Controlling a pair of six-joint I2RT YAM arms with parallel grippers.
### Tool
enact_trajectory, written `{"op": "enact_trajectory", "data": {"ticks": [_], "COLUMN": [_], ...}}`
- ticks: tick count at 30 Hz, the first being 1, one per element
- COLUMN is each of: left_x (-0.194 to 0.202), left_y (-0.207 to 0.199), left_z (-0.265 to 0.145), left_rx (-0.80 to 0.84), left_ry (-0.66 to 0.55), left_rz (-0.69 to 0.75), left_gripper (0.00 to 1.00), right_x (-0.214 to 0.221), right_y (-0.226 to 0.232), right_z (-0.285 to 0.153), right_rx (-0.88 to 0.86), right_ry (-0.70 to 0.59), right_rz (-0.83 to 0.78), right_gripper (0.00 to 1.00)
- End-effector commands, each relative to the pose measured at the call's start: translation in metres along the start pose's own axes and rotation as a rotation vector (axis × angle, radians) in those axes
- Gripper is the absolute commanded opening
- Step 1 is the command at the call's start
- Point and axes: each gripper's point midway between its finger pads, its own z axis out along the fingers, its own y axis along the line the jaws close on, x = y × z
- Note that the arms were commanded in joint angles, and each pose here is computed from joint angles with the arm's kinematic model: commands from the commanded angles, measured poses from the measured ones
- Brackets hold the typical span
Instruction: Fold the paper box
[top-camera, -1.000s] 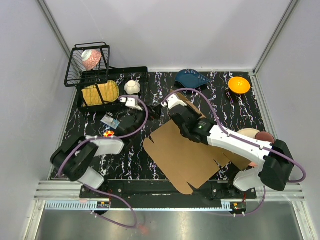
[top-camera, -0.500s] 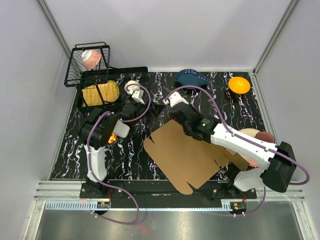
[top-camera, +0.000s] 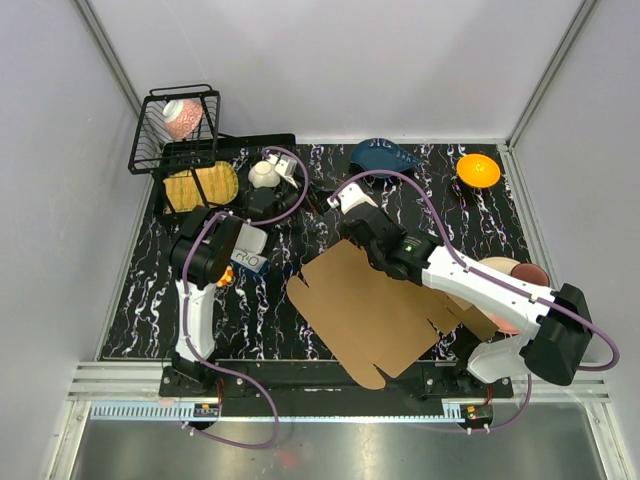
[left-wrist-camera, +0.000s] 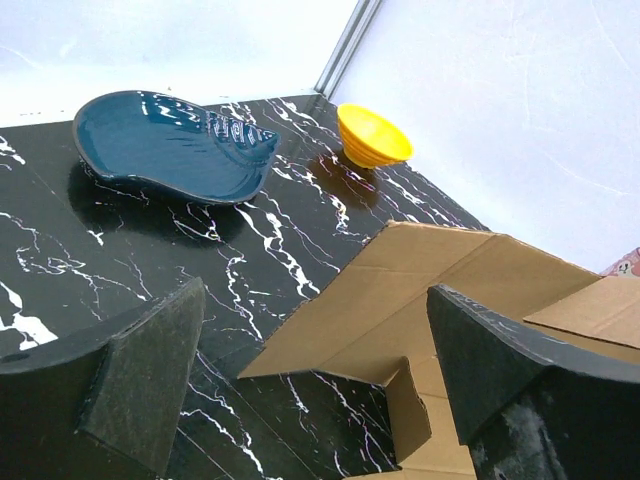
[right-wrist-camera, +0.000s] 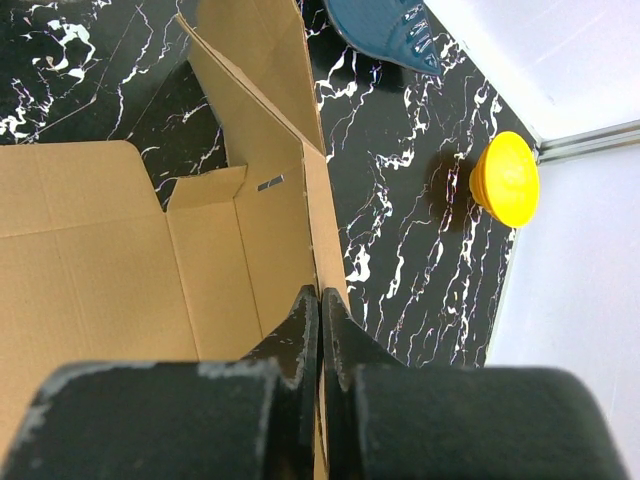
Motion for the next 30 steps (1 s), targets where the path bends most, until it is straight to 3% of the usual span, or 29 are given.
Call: {"op": "enact_trajectory", "data": {"ticks": [1,22,25,30], "left_x": [-0.086,-0.067,-0.057,-0.046], "left_y": [-0.036,-0.05,-0.057,-0.067], "left_z": [0.0,0.043,0.039,0.022], "left_rx": [0.166,0.315,0.343,0.361], "left_ry": [-0.304,-0.187,-0.158,-0.14], "left_rz": [0.184,0.234,0.217,0.165], "left_gripper": [0.95,0.9,0.84,0.52], "right_x": [0.019,0.013,0.01,0.007], "right_y": [0.018,0.019,0.019,0.017], "right_z": [0.001,0.004,0.004,0.004], "right_rx": [-0.089,-0.096,-0.097,-0.095], "right_ry": [0.056,0.062,0.058,0.054], "right_rz": [0.028,0.018,0.024,0.034], "right_gripper": [0.0,0.0,0.0,0.0]}}
